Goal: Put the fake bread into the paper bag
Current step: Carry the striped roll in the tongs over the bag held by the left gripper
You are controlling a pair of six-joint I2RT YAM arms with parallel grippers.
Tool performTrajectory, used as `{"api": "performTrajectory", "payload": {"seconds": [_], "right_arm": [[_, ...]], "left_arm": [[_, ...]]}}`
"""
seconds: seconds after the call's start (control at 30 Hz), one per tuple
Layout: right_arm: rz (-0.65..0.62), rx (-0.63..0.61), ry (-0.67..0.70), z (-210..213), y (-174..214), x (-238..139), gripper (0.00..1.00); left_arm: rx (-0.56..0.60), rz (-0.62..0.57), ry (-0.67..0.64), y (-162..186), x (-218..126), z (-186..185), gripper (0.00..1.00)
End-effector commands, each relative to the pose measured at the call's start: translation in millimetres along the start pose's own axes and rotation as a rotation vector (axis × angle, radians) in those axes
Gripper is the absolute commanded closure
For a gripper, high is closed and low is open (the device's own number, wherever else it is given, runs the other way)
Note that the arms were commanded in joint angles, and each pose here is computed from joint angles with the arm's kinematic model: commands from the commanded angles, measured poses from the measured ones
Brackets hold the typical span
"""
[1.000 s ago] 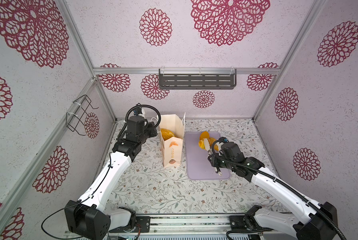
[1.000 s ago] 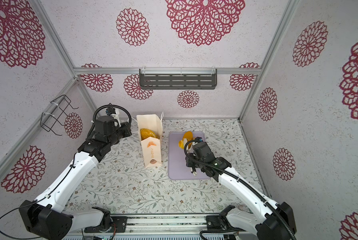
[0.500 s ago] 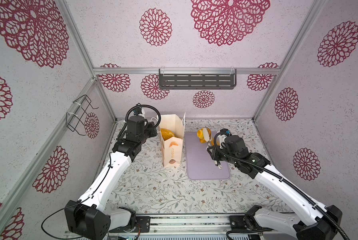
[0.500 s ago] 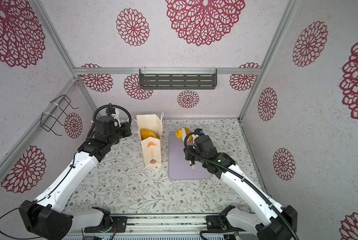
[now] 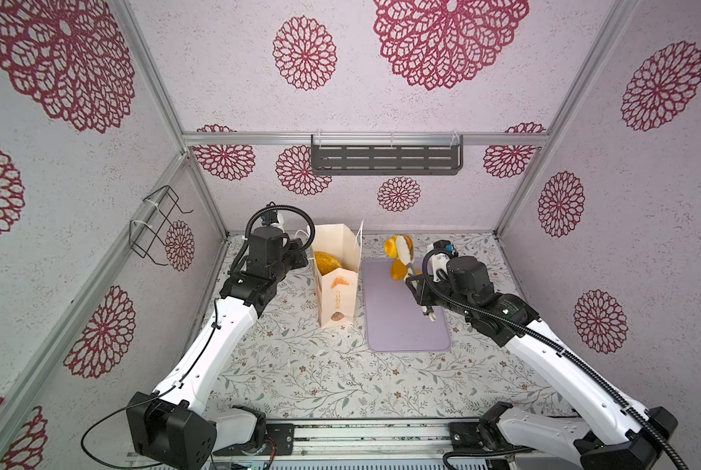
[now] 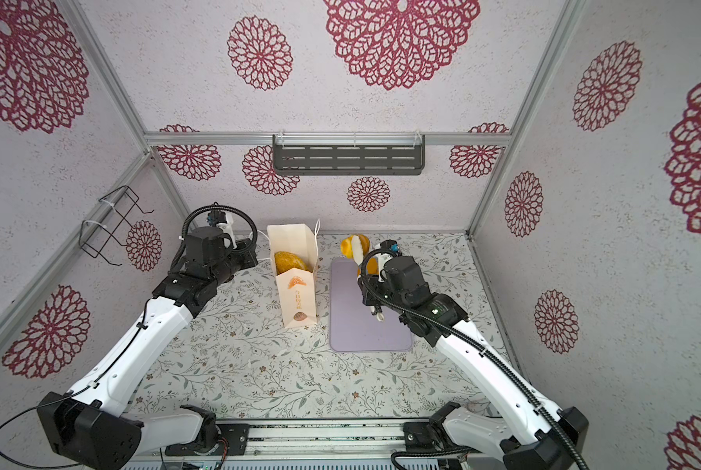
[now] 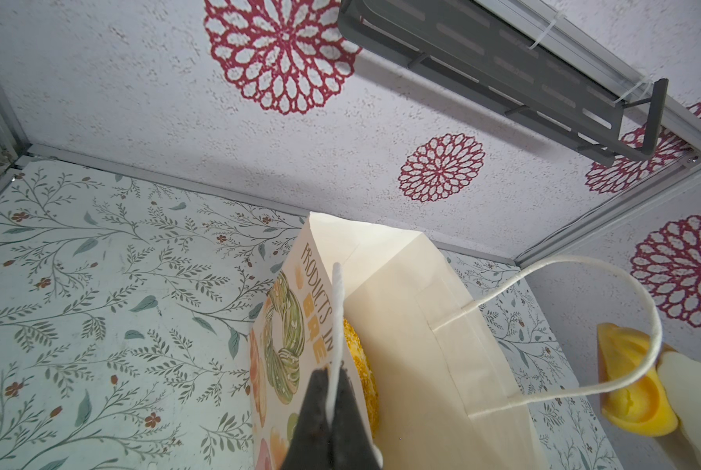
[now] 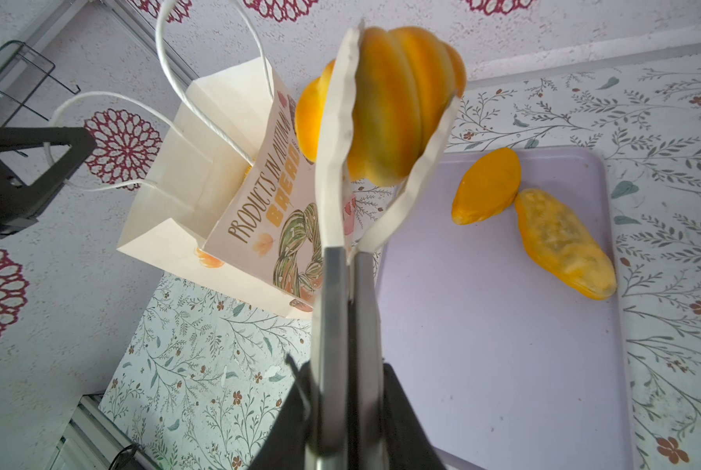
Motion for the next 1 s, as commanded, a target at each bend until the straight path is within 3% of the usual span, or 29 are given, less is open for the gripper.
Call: {"api": "performTrajectory", "payload": {"seconds": [0.0, 0.97], "right_arm": [[-0.126, -0.044, -0.074, 21.2, -27.3, -19.6, 0.76], [-0.180, -0.115, -0.215, 70.4, -72.5, -12.2, 0.77]], "left_arm": [[0.023, -0.011, 0.003, -0.9, 0.7, -2.4, 1.00], [0.032, -0.011, -0.014, -0.9, 1.3, -0.6, 1.00]]}}
Point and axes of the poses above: each gripper's point midway between its finger pads, its own x axis out along the fingers, its own z axis along the line the jaws close on, y = z × x, the point moved 8 cm from there along -x, back along the fingers, and after that the axes turned 10 degrees about x, right-handed, at the moved point
